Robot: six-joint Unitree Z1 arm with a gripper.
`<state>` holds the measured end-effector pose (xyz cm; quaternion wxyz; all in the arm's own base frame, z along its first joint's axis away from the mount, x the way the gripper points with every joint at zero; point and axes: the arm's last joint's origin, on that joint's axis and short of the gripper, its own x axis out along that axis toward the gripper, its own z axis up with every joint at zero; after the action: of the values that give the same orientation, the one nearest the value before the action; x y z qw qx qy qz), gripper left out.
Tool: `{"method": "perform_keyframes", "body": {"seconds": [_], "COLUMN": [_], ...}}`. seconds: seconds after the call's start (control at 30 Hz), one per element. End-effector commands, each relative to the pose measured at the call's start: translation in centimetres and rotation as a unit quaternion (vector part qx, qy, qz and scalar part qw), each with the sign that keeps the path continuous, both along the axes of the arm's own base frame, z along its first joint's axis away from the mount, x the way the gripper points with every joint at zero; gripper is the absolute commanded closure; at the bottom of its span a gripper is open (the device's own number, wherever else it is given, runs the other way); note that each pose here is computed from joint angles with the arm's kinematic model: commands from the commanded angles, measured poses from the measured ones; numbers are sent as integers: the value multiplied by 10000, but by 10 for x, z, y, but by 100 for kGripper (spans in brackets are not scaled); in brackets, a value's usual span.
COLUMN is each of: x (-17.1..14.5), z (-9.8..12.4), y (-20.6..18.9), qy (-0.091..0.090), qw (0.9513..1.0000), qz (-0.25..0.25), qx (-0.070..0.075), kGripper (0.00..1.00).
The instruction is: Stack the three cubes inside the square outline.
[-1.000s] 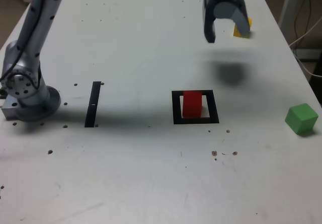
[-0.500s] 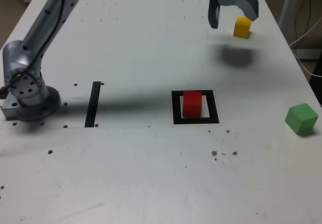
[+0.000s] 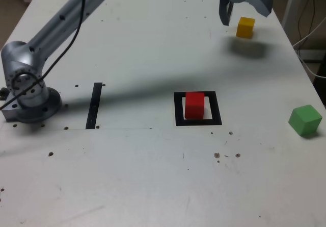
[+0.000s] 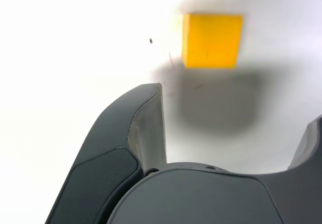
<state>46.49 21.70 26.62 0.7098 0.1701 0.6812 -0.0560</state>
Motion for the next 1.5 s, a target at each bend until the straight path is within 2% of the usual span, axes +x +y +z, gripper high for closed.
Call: {"method": "perform_keyframes", "body": {"seconds": [0.0, 0.4, 0.53, 0.7, 0.97, 1.27, 1.47], "x": [2, 10, 13, 16, 21, 22, 22], "z": [-6, -27, -33, -37, -42, -42, -42], "y": [6, 27, 28, 28, 25, 24, 24], "qy": [14, -120, -160, -184, -169, -176, -162], "qw": [10000, 9998, 9997, 9997, 9997, 9996, 9996], "qz": [10, 132, 166, 184, 175, 177, 178], "qx": [-11, 1, -31, 4, 69, 166, 166], "kGripper": [1, 3, 5, 10, 28, 59, 67]}}
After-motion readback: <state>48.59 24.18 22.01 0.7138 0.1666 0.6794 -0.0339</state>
